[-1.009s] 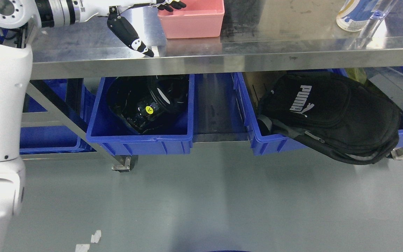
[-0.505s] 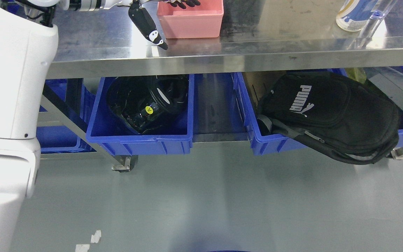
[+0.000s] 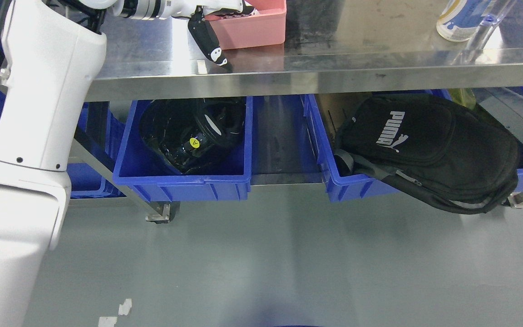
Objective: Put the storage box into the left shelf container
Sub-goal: 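Reach the left hand over the pink box and close fingers on its rim, then lift the pink box off the table with the left hand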
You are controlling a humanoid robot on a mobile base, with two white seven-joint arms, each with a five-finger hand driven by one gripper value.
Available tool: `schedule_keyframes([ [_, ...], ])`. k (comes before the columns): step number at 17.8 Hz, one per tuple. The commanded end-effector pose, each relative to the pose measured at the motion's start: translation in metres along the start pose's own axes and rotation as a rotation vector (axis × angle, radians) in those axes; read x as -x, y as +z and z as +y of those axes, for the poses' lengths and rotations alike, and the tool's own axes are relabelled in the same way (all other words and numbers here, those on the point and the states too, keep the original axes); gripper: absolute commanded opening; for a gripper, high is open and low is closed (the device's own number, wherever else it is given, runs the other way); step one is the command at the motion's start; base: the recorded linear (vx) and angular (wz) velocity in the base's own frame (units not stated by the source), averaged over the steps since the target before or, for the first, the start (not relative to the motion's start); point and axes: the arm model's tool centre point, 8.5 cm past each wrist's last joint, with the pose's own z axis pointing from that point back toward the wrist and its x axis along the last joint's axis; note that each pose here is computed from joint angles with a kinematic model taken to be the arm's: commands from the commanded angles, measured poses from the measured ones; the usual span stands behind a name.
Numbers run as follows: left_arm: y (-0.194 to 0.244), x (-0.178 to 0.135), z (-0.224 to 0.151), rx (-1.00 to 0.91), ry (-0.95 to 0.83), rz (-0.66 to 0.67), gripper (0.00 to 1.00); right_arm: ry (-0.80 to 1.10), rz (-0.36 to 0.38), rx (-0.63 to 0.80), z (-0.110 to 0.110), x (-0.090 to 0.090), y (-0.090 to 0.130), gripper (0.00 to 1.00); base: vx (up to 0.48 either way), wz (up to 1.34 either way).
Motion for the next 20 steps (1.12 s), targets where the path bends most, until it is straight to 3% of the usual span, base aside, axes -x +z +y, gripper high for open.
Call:
schedule_keyframes([
  [1, -0.026, 0.008, -0.014, 0.060, 0.054, 0.005, 0.50, -0.021, -0.023, 0.015, -0.011, -0.010, -0.001, 1.00, -0.001, 0.05],
  [2, -0.023, 0.009, -0.014, 0.049, 0.045, -0.014, 0.42, -0.021, -0.023, 0.015, -0.011, -0.010, -0.001, 1.00, 0.005, 0.09],
  [4, -0.017, 0.017, -0.014, 0.018, 0.025, -0.068, 0.16, -0.021, -0.024, 0.015, -0.011, -0.010, -0.001, 1.00, 0.005, 0.05],
  [6, -0.011, 0.026, -0.015, -0.016, 0.024, -0.114, 0.05, -0.021, -0.023, 0.013, -0.011, -0.010, -0.001, 1.00, 0.001, 0.03],
  [9, -0.002, 0.026, -0.009, -0.094, 0.090, -0.207, 0.00, -0.021, -0.023, 0.015, -0.011, -0.010, -0.001, 1.00, -0.002, 0.04],
  [11, 0.004, 0.010, 0.001, -0.195, 0.234, -0.441, 0.00, -0.021, -0.023, 0.015, -0.011, -0.010, -0.001, 1.00, 0.000, 0.00],
  [16, 0.030, 0.036, -0.008, -0.364, 0.492, -0.714, 0.00, -0.021, -0.023, 0.013, -0.011, -0.010, -0.001, 1.00, 0.008, 0.02],
  [20, 0.035, 0.044, -0.020, -0.405, 0.600, -0.827, 0.00, -0.021, -0.024, 0.013, -0.011, -0.010, -0.001, 1.00, 0.010, 0.02],
])
